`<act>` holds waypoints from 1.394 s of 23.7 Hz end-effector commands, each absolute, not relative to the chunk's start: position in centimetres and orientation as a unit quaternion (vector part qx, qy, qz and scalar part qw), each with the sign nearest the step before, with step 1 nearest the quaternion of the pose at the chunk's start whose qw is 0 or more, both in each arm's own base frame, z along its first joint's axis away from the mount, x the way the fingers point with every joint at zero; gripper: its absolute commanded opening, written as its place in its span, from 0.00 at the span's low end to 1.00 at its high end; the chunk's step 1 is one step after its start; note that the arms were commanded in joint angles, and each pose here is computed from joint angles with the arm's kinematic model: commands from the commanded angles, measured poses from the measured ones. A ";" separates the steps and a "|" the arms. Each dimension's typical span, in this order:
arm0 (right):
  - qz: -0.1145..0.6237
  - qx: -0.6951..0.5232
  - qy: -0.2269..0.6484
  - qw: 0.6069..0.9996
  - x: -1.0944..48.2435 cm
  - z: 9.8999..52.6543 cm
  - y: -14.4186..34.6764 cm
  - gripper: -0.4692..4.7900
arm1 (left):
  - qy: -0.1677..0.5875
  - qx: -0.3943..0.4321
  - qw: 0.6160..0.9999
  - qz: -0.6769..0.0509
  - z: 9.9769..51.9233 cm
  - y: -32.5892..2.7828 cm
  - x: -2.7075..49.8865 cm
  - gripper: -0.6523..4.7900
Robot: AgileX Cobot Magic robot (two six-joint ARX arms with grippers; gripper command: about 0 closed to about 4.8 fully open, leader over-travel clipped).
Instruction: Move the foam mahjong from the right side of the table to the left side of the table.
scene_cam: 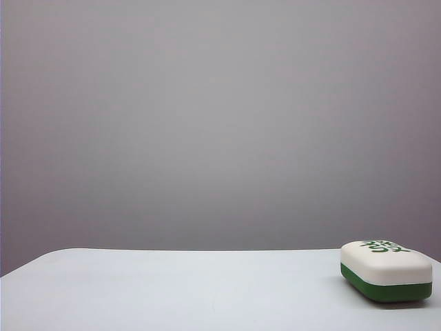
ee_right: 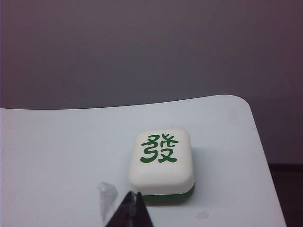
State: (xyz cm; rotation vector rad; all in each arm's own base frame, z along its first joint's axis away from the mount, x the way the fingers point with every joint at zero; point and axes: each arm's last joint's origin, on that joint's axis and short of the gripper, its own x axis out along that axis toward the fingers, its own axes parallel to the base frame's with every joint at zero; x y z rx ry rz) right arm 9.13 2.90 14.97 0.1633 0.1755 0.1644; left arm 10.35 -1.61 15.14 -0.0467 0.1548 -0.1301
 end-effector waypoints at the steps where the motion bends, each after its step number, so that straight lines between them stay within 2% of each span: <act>1: 0.082 0.082 0.087 0.989 9.2 14.8 2.9 0.08 | 0.060 -0.025 0.996 -0.067 15.6 -1.6 10.4 0.11; 6: 0.082 0.082 0.087 0.989 9.2 14.8 2.9 0.08 | 0.042 -0.031 0.996 -0.068 16.0 -1.6 10.4 0.11; 8: 0.082 0.088 0.081 0.989 9.2 15.0 2.9 0.08 | 0.037 -0.071 0.995 -0.067 16.7 -1.6 10.4 0.11; 12: 0.059 0.193 0.048 0.978 9.1 16.3 2.8 0.08 | -0.020 -0.111 0.991 -0.072 21.7 -1.5 9.6 0.11; 15: 0.041 0.197 0.035 0.979 9.0 17.4 2.6 0.08 | -0.040 -0.112 0.990 -0.072 24.3 -1.4 9.2 0.11; 17: 0.027 0.197 0.028 0.980 9.0 18.8 2.5 0.08 | -0.024 -0.094 0.993 -0.068 26.7 -1.5 9.5 0.11; 19: 0.023 0.195 0.033 0.980 9.3 20.4 2.5 0.08 | 0.005 -0.033 0.997 -0.065 28.5 -1.6 10.4 0.11; 21: 0.018 0.185 0.044 0.982 9.9 21.7 2.6 0.08 | 0.047 0.023 0.997 -0.057 30.6 -1.7 11.4 0.11; 23: 0.010 0.153 0.057 0.986 10.7 23.2 2.6 0.08 | 0.092 0.042 0.993 -0.062 32.5 -1.9 12.5 0.11; 26: 0.007 0.133 0.089 0.987 12.8 25.0 2.4 0.08 | 0.133 0.070 0.983 -0.109 34.7 -2.4 13.9 0.11; 29: 0.018 0.133 0.132 0.982 15.3 25.3 1.3 0.08 | 0.145 0.089 0.974 -0.152 35.6 -2.8 14.8 0.11; 33: -0.008 0.162 0.195 0.967 19.6 24.7 -1.6 0.08 | 0.213 0.096 0.957 -0.171 34.8 -3.1 16.2 0.11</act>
